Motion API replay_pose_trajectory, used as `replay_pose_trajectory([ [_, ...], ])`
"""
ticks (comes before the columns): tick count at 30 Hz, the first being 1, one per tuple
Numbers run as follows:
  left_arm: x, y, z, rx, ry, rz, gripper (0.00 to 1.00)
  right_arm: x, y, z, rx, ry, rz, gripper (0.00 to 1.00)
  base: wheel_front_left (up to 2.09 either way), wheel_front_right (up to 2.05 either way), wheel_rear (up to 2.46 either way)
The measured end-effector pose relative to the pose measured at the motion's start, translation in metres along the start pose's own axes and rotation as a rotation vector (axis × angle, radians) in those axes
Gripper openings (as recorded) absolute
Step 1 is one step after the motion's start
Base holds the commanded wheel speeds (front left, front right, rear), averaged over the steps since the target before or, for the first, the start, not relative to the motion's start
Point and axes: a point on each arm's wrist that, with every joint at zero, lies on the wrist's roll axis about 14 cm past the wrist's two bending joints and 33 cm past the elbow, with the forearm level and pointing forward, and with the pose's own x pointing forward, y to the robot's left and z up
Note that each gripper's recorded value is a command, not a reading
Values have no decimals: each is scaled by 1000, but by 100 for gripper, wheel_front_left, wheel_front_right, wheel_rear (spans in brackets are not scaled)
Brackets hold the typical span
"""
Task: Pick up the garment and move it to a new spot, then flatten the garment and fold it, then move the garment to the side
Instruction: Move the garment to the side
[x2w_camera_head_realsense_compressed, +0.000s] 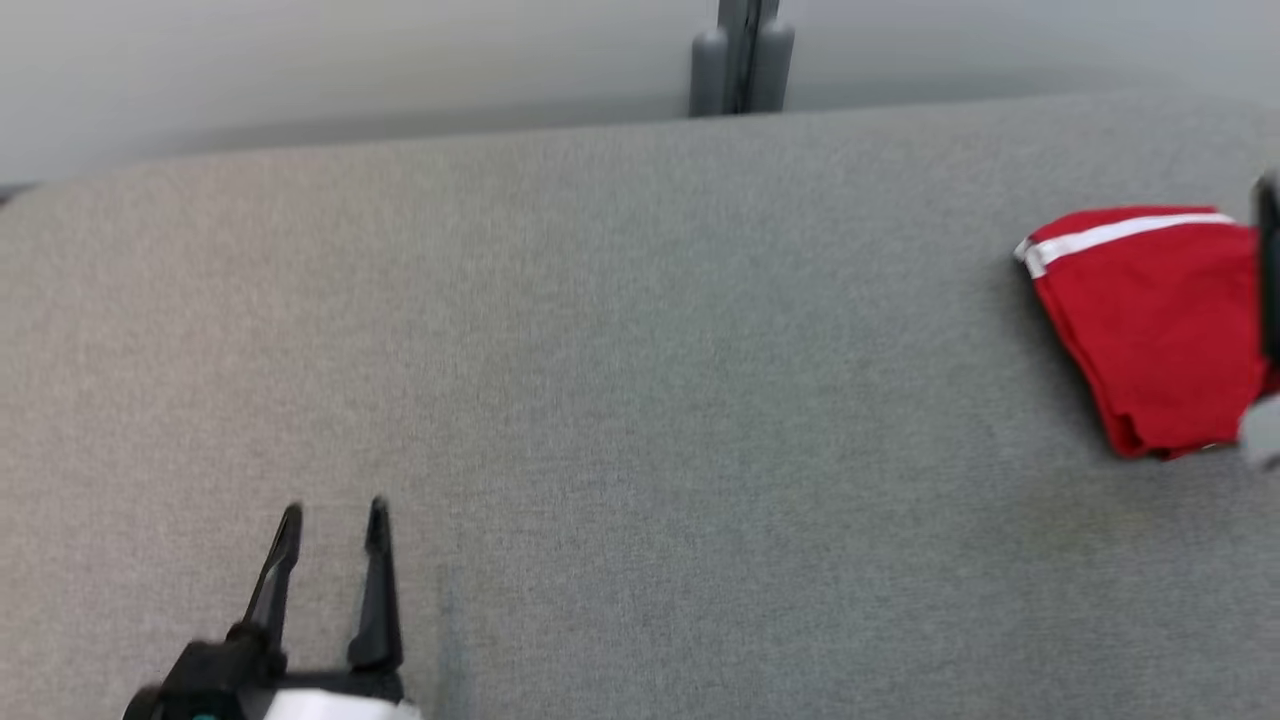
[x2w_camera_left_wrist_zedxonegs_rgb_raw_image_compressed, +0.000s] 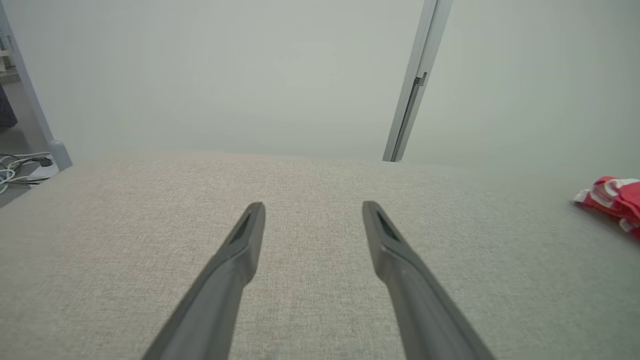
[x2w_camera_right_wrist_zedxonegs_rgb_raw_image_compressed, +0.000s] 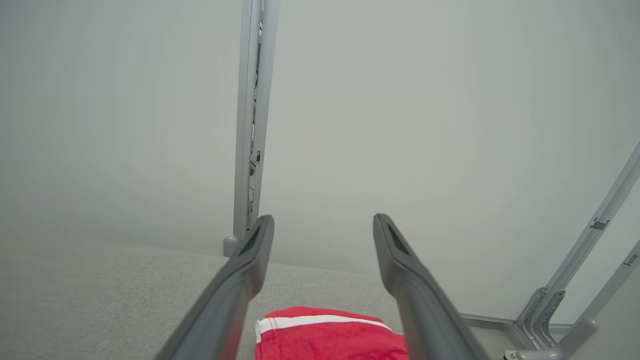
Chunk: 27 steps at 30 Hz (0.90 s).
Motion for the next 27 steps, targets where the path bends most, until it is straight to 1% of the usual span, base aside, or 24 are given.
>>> replay_pose_trajectory([
  [1,0,0,0,0,0,0,100,0,0,0,0,0,0,100,0,0,0],
  [2,-13,7,0,5,6,20,100,-24,16,3,30,-40,13,100,0,0,0],
  [4,-25,12,-2,10,13,35,100,-48,34,-3,83,-50,25,100,0,0,0],
  [6,-33,15,0,16,9,43,100,-72,43,-12,127,-48,9,100,0,0,0],
  [9,-39,11,1,15,4,26,100,-102,55,-33,121,-7,-4,100,0,0,0],
  [11,-41,8,-1,16,11,10,100,-117,68,-48,141,32,-3,100,0,0,0],
  [13,-43,8,-3,18,17,4,100,-129,86,-62,112,78,40,100,0,0,0],
  [14,-44,8,-4,20,21,1,100,-133,91,-66,138,93,34,100,0,0,0],
  [16,-45,10,-8,25,32,6,100,-139,99,-71,124,114,54,100,0,0,0],
  [19,-49,13,-10,26,37,15,100,-143,99,-68,103,102,43,100,0,0,0],
  [22,-55,17,-13,21,46,29,100,-150,94,-66,109,98,18,100,0,0,0],
  [25,-57,19,-11,19,40,37,100,-151,80,-64,110,89,-25,100,0,0,0],
  [27,-58,19,-11,16,39,39,100,-152,76,-65,132,89,-44,100,0,0,0],
])
